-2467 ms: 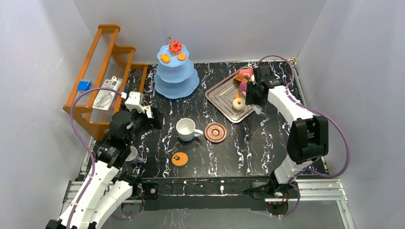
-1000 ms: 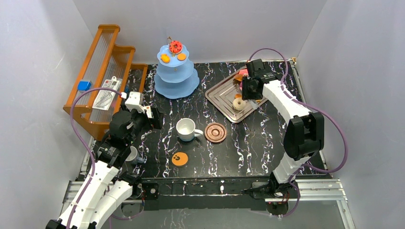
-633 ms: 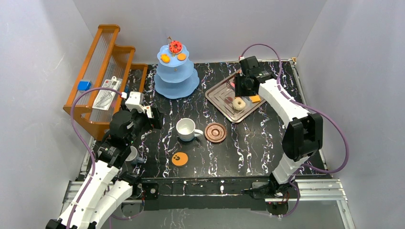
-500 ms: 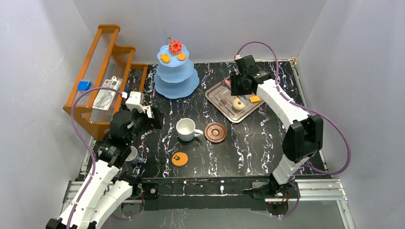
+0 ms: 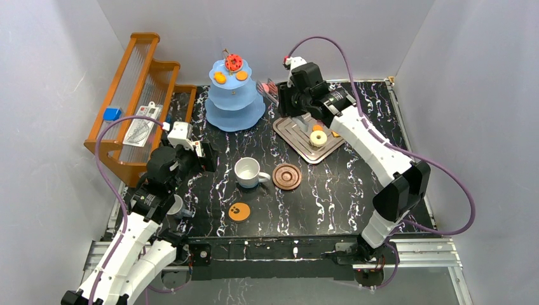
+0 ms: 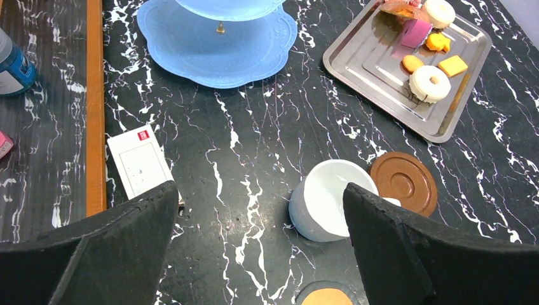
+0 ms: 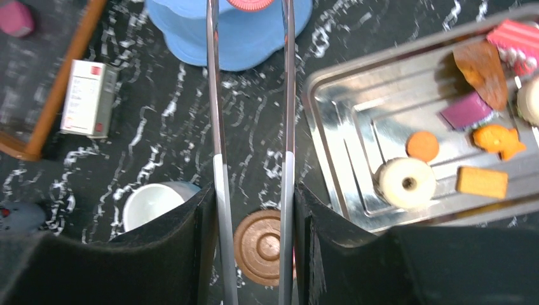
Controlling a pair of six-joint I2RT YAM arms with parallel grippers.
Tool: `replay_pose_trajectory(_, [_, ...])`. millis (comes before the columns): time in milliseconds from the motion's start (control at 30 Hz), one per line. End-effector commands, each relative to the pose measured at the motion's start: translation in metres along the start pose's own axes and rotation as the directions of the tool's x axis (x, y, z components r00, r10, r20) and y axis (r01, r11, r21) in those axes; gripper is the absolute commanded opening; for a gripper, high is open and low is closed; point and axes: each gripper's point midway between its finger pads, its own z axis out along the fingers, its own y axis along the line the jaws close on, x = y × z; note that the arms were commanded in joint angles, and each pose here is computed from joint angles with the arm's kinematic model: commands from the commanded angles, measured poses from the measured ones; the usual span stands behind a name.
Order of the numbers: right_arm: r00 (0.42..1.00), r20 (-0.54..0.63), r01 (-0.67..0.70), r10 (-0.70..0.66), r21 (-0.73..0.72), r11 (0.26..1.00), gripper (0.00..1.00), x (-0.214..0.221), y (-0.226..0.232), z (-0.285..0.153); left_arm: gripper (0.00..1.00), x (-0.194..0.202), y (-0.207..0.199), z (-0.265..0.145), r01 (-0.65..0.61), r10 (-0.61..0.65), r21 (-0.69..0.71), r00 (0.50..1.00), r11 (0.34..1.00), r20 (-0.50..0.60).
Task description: Serve the afternoon tea
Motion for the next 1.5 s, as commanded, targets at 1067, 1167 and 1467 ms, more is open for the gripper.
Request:
replay_pose_trajectory(1067, [0.957,0.266,0.134,-0.114,-0.059,0.989,0.53,-0.092,0.088,0.066,0.98,-0.011,0.000,-0.005,-0.005,0.005,0.000,0.999,1.000,0.051])
replay_pose_trajectory(1167, [0.957,0.264,0.137,-0.116,-0.062,0.989,0.53,-0.092,0.089,0.067,0.98,-0.011,0.000,-0.004,-0.005,0.005,-0.001,0.999,1.000,0.050])
replay_pose_trajectory(1467, [0.949,0.293,0.145,-0.115,-0.081,0.986,0.51,-0.102,0.092,0.051,0.98,-0.010,0.000,-0.003,-0.007,0.007,-0.002,0.999,1.000,0.044])
